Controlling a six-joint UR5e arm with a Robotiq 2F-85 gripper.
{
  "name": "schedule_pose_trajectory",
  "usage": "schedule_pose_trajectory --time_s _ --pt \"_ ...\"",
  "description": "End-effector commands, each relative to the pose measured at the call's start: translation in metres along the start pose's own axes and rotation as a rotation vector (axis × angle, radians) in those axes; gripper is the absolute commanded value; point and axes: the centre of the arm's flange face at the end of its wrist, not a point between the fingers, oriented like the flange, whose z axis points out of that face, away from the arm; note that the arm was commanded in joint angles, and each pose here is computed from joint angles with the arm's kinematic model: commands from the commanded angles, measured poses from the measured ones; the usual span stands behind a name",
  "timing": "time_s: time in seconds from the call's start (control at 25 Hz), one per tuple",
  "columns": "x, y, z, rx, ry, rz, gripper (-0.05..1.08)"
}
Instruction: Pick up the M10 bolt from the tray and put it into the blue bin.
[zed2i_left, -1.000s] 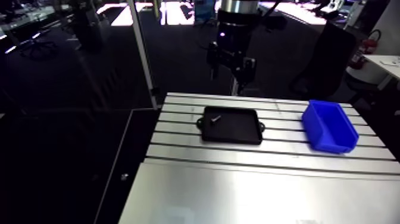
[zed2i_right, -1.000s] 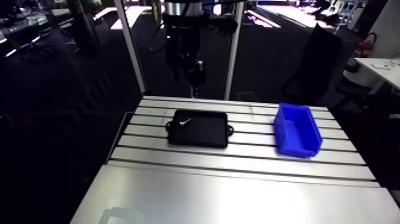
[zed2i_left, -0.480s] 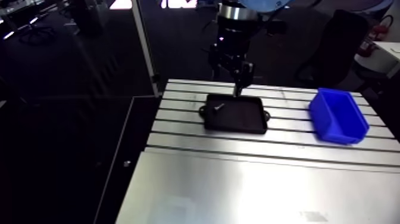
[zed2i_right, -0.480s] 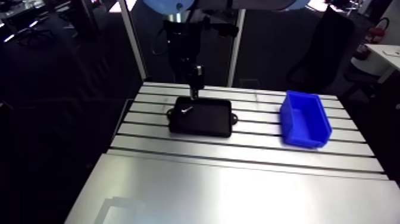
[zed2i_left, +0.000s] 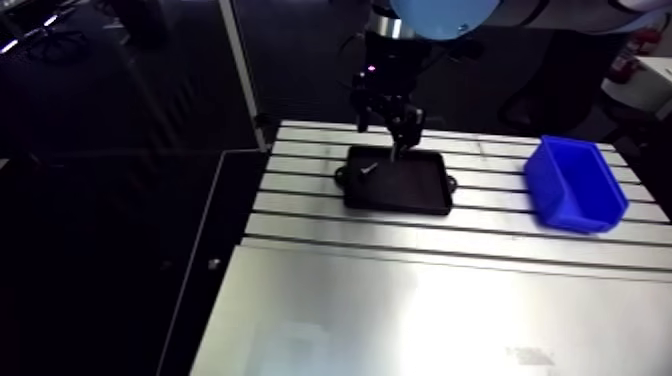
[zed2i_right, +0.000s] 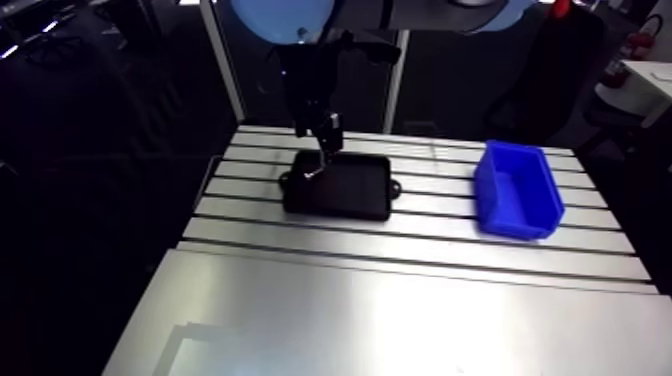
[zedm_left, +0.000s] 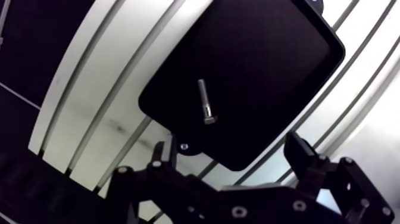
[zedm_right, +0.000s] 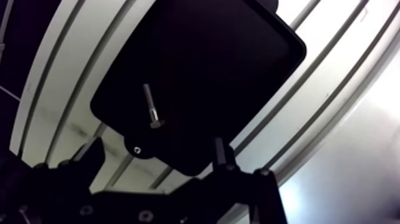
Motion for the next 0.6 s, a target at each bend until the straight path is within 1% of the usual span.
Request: schedule_pose_trajectory --time_s 0.04,0.16,0.28,0.4,0.48,0.6 --pt "0.002 -0.001 0.015 0.002 0.003 0.001 0.04" --pt "0.003 -0.003 0.020 0.000 0.015 -0.001 0.05" --pt "0.005 -0.003 0.029 -0.014 0.007 0.002 0.08" --pt "0.005 -0.004 0.033 -0.018 0.005 0.002 0.16" --pt "0.006 -0.004 0.038 -0.023 -0.001 0.007 0.17" --pt "0.006 -0.005 0.039 -0.024 -0.002 0.007 0.20"
